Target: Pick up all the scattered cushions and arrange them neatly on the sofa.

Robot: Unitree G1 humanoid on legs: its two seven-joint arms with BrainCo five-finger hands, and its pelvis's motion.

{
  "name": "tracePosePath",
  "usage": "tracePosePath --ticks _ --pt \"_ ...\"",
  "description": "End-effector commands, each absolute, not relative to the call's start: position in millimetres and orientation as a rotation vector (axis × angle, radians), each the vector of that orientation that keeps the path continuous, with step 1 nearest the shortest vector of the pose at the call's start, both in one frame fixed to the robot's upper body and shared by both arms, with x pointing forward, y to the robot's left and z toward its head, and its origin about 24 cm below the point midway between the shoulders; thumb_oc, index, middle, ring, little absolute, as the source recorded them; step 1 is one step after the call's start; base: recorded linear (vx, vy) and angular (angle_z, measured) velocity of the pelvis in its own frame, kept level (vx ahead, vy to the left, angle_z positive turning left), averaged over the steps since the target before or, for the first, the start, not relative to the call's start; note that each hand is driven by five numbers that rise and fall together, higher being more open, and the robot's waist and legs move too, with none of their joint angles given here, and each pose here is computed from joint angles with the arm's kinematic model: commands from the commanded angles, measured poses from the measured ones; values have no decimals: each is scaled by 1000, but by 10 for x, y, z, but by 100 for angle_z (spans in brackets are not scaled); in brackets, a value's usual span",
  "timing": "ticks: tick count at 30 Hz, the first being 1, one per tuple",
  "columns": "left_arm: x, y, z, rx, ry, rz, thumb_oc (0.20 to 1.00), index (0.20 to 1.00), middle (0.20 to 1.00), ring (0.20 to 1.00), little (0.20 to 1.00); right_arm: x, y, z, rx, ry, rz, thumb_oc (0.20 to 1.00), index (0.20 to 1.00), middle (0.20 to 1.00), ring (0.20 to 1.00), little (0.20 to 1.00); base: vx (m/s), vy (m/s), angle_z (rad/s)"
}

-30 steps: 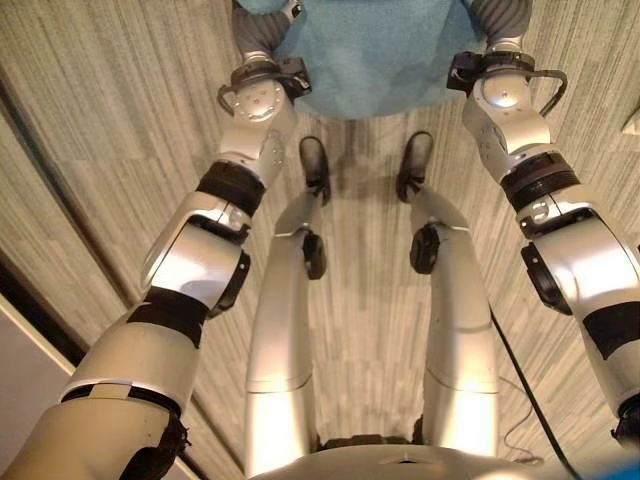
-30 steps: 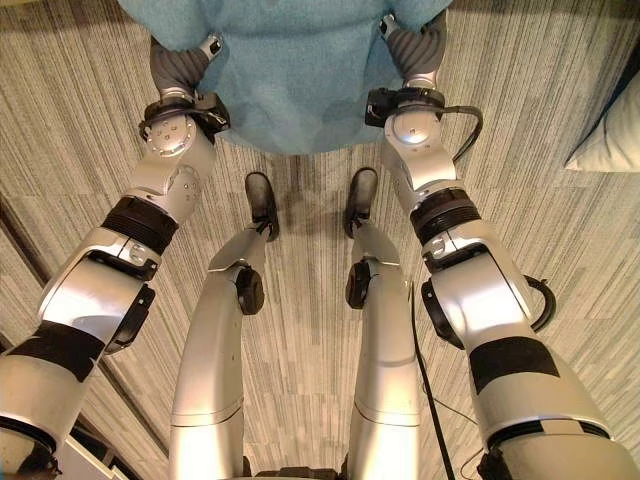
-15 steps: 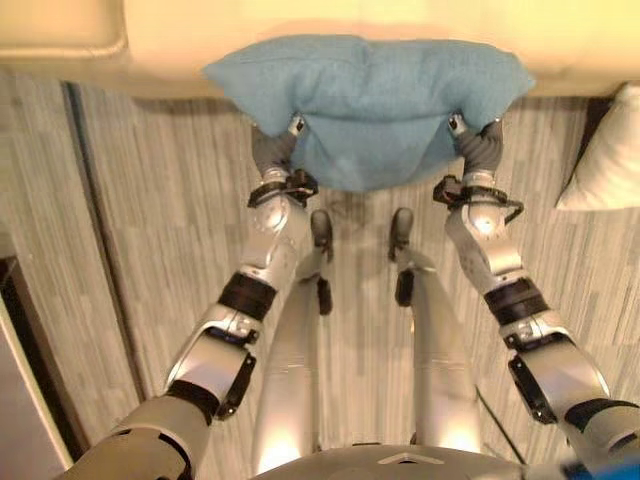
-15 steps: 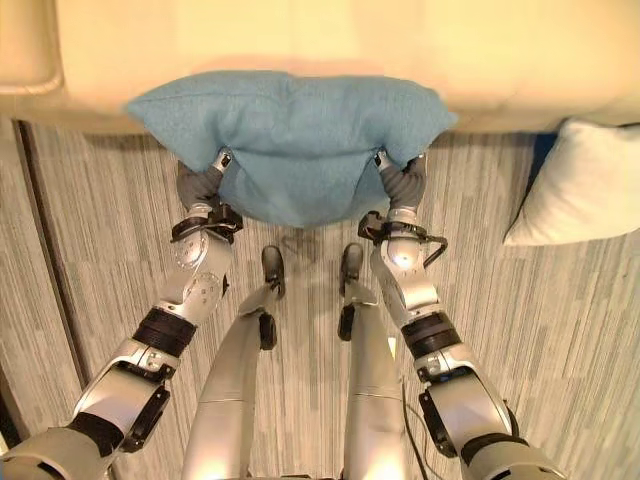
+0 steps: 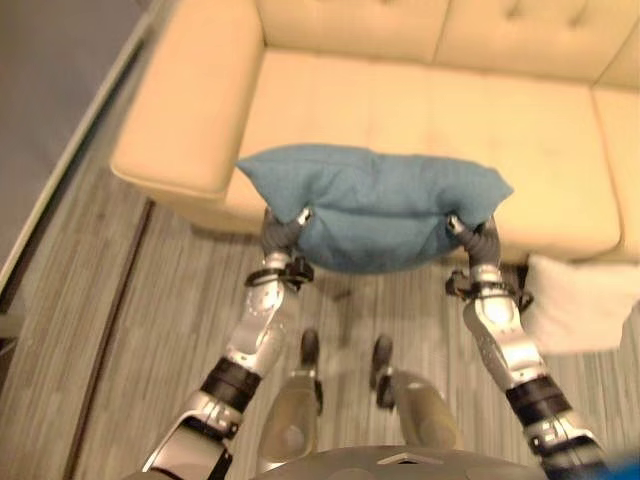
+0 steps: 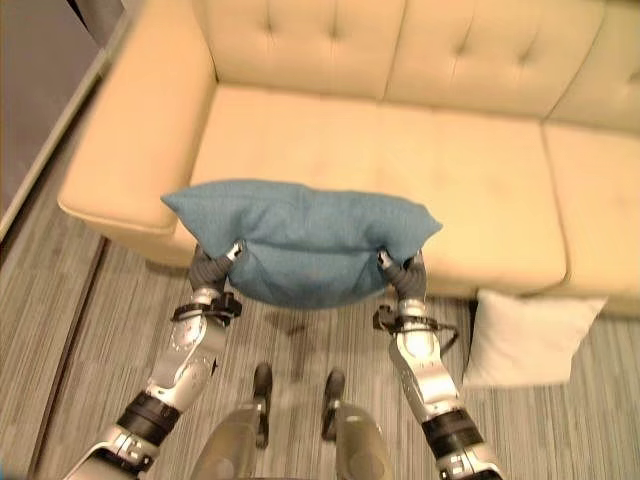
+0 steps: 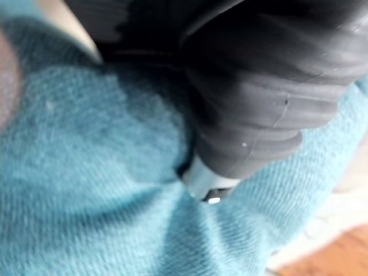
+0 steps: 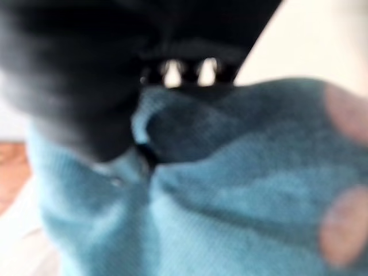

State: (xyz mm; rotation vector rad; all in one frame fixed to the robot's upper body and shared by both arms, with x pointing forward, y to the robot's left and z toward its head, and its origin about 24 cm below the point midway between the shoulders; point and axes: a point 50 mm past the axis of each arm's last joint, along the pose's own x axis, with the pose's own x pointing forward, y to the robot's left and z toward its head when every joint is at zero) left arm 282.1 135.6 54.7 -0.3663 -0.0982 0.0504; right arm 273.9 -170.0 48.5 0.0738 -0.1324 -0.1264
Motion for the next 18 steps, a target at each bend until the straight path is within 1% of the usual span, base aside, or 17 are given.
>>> tracePosePath --ticks 1,4,7,13,18 --pt "2867 1075 903 -358 -268 -135 200 200 200 200 200 2787 -1644 870 65 -327 -44 200 200 200 200 200 115 13 6" --pt "2818 1158 773 -330 -221 -103 200 200 200 200 200 2736 -1729 765 49 -279 -68 200 200 200 200 200 198 98 0" --pt "2813 1165 780 -305 -220 -110 200 200 200 200 200 2735 -1775 763 42 -271 -79 200 200 200 200 200 156 144 4" --pt "2745 1204 723 -276 -201 -119 200 200 200 200 200 2728 -1709 733 62 -252 -54 200 200 200 200 200 179 218 -21" --pt "2727 1261 707 -238 -196 -116 200 200 200 200 200 2760 -1565 769 83 -268 -1 200 200 200 200 200 98 182 -44"
